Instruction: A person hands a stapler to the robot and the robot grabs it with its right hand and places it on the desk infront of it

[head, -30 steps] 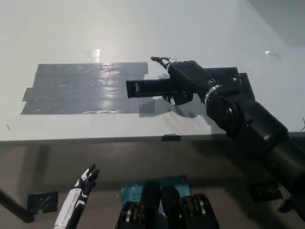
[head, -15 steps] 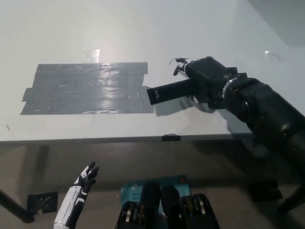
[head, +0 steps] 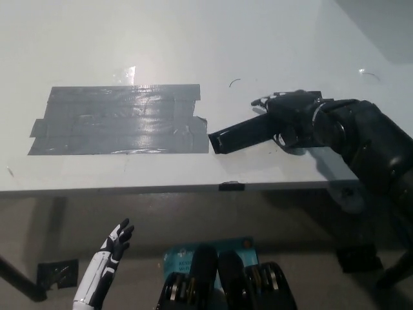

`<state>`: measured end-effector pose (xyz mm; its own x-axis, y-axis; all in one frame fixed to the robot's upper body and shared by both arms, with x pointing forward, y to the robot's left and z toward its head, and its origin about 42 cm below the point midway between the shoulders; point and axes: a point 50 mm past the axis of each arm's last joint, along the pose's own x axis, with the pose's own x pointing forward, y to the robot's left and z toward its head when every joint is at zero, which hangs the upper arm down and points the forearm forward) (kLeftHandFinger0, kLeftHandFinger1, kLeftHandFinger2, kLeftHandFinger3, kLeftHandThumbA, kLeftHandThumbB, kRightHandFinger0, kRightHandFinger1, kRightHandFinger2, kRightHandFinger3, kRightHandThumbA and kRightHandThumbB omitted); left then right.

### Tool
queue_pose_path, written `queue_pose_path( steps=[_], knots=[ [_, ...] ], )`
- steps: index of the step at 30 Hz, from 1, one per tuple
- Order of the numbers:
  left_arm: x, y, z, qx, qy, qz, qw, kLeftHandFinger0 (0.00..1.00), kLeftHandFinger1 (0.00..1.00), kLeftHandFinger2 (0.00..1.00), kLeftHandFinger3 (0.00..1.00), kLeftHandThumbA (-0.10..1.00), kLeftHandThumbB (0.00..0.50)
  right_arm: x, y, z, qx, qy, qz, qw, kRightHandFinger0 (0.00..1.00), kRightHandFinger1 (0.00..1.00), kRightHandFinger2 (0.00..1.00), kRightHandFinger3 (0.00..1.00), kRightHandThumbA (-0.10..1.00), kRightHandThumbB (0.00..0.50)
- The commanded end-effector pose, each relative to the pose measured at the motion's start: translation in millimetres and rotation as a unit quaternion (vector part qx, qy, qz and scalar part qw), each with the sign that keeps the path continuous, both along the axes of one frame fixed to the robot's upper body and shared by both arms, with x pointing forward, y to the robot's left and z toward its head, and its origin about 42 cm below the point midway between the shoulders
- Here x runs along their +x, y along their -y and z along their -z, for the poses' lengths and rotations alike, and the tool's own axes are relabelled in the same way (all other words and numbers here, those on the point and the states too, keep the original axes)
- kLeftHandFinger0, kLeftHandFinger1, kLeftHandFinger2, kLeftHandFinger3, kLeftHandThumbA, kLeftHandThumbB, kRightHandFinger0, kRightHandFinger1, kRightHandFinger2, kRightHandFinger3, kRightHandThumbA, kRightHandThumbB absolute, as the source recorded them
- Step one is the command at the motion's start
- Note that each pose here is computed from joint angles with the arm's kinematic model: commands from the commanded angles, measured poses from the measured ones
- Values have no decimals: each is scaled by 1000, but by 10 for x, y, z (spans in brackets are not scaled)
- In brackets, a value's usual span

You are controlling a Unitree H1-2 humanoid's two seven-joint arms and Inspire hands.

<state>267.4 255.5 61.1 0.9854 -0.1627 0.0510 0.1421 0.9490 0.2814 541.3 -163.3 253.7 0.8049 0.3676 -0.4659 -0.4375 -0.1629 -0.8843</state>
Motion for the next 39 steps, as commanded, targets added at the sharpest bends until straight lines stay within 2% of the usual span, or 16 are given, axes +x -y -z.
queue_pose_path(
  steps=[1, 11, 14, 17, 19, 24, 25, 27, 30, 33, 38, 39],
  knots=[
    [128, -41, -179, -4, 33, 17, 999, 1000, 1000, 1000, 1000, 1000, 500, 186, 34, -893, -61, -147, 55, 986, 1000, 1000, 1000, 1000, 389, 500],
    [181, -33, -223, -8, 38, 19, 999, 1000, 1000, 1000, 1000, 1000, 500, 129, 115, -1054, -32, -146, 58, 987, 1000, 1000, 1000, 1000, 431, 500],
    [193, -45, -238, -8, 39, 20, 999, 1000, 1000, 1000, 1000, 1000, 500, 71, 122, -1241, -18, -121, 44, 992, 1000, 1000, 1000, 1000, 471, 500],
    [210, -52, -251, -10, 40, 18, 999, 1000, 1000, 1000, 1000, 1000, 500, 14, 127, -1515, 30, -98, 32, 994, 1000, 1000, 1000, 1000, 448, 500],
    [211, -59, -252, -11, 40, 16, 999, 1000, 1000, 1000, 1000, 1000, 500, -32, 147, -1755, 71, -74, 21, 995, 1000, 1000, 1000, 1000, 550, 500],
    [198, -72, -244, -10, 39, 16, 999, 1000, 1000, 1000, 1000, 1000, 500, -187, 179, -2267, 148, 4, -4, 989, 1000, 1000, 1000, 1000, 610, 498],
    [194, -72, -241, -9, 39, 17, 999, 1000, 1000, 1000, 1000, 1000, 500, -231, 203, -2359, 141, 39, -18, 989, 1000, 1000, 1000, 1000, 771, 500],
    [196, -67, -244, -5, 41, 19, 999, 1000, 1000, 1000, 1000, 1000, 500, -281, 243, -2444, 148, 69, -31, 986, 1000, 1000, 1000, 1000, 827, 500],
    [202, -53, -256, -4, 43, 22, 999, 1000, 1000, 1000, 1000, 1000, 500, -343, 305, -2556, 205, 98, -12, 974, 1000, 1000, 1000, 1000, 800, 495],
    [208, -51, -261, -8, 41, 20, 999, 1000, 1000, 1000, 1000, 1000, 500, -405, 365, -2661, 232, 148, -8, 961, 1000, 1000, 1000, 1000, 844, 475],
    [238, -32, -279, -11, 42, 17, 999, 1000, 1000, 1000, 1000, 1000, 500, -504, 485, -2811, 265, 193, -17, 945, 1000, 1000, 1000, 1000, 876, 494],
    [256, -32, -290, -10, 45, 18, 999, 1000, 1000, 1000, 1000, 1000, 500, -615, 536, -2903, 289, 206, -30, 935, 1000, 1000, 1000, 1000, 848, 449]
  ],
)
